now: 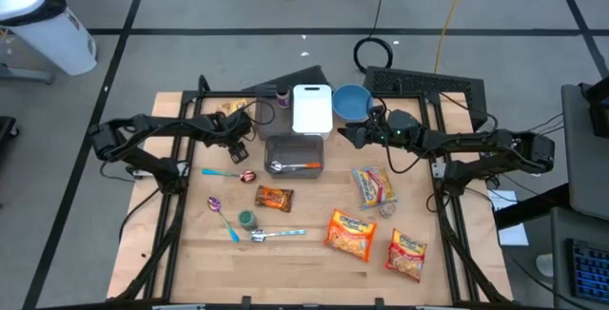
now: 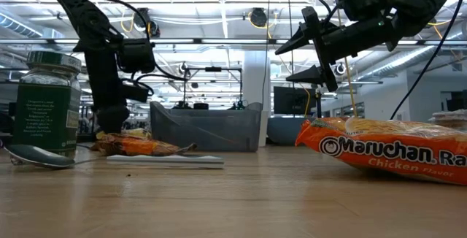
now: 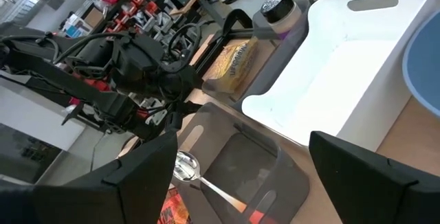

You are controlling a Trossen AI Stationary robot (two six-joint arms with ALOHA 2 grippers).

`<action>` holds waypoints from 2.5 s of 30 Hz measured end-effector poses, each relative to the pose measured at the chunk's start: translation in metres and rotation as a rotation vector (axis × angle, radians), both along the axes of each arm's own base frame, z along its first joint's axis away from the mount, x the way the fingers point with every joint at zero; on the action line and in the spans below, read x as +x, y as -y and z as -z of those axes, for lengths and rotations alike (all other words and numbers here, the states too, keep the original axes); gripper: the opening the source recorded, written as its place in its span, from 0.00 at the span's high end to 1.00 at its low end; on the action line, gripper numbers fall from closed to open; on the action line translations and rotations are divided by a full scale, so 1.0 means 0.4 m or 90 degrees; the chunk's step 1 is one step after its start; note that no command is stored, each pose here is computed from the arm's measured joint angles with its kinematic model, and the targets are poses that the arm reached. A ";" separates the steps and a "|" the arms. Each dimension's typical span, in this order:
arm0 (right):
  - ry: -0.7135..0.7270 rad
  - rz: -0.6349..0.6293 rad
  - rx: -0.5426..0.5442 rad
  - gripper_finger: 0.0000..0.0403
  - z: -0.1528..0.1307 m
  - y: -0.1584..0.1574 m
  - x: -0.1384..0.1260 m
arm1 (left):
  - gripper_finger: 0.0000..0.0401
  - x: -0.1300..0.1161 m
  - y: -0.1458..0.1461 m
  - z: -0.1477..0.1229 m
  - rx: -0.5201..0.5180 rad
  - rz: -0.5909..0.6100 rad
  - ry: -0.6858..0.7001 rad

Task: Pick & Place Food Item
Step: Put the yellow noodle pack into the white bin

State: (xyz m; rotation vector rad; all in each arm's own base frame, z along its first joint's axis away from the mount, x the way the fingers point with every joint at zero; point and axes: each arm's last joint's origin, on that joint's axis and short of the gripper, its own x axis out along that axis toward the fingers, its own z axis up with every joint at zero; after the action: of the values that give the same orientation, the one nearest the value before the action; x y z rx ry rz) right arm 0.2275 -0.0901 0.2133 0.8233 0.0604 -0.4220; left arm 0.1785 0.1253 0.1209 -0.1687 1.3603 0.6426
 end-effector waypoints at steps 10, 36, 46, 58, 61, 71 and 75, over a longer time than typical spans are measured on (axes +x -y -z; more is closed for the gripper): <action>-0.001 0.001 0.006 0.20 0.001 0.000 0.000 | 0.79 0.000 -0.011 0.004 0.009 -0.012 0.014; -0.001 0.000 0.006 0.20 0.001 -0.001 0.000 | 0.92 0.029 -0.018 -0.175 -0.133 -0.097 -0.009; -0.007 -0.003 -0.009 0.20 0.001 -0.001 0.000 | 0.78 -0.061 -0.042 -0.282 -0.138 -0.309 0.200; -0.007 -0.007 -0.008 0.20 0.001 -0.002 0.000 | 0.35 -0.183 -0.077 -0.222 -0.262 -0.507 0.270; -0.005 -0.007 -0.005 0.20 0.001 -0.002 0.000 | 0.28 -0.201 -0.072 -0.195 -0.278 -0.531 0.255; -0.003 -0.006 -0.001 0.20 0.001 -0.002 0.000 | 0.25 -0.207 -0.067 -0.136 -0.286 -0.528 0.295; -0.001 -0.005 0.007 0.20 0.001 -0.002 0.000 | 0.29 -0.205 -0.068 -0.122 -0.290 -0.530 0.324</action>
State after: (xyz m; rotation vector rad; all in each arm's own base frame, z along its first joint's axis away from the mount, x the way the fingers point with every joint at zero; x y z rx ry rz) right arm 0.2276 -0.0894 0.2128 0.8335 0.0671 -0.4156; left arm 0.0966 0.1526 0.1698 -1.2276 0.8807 0.8797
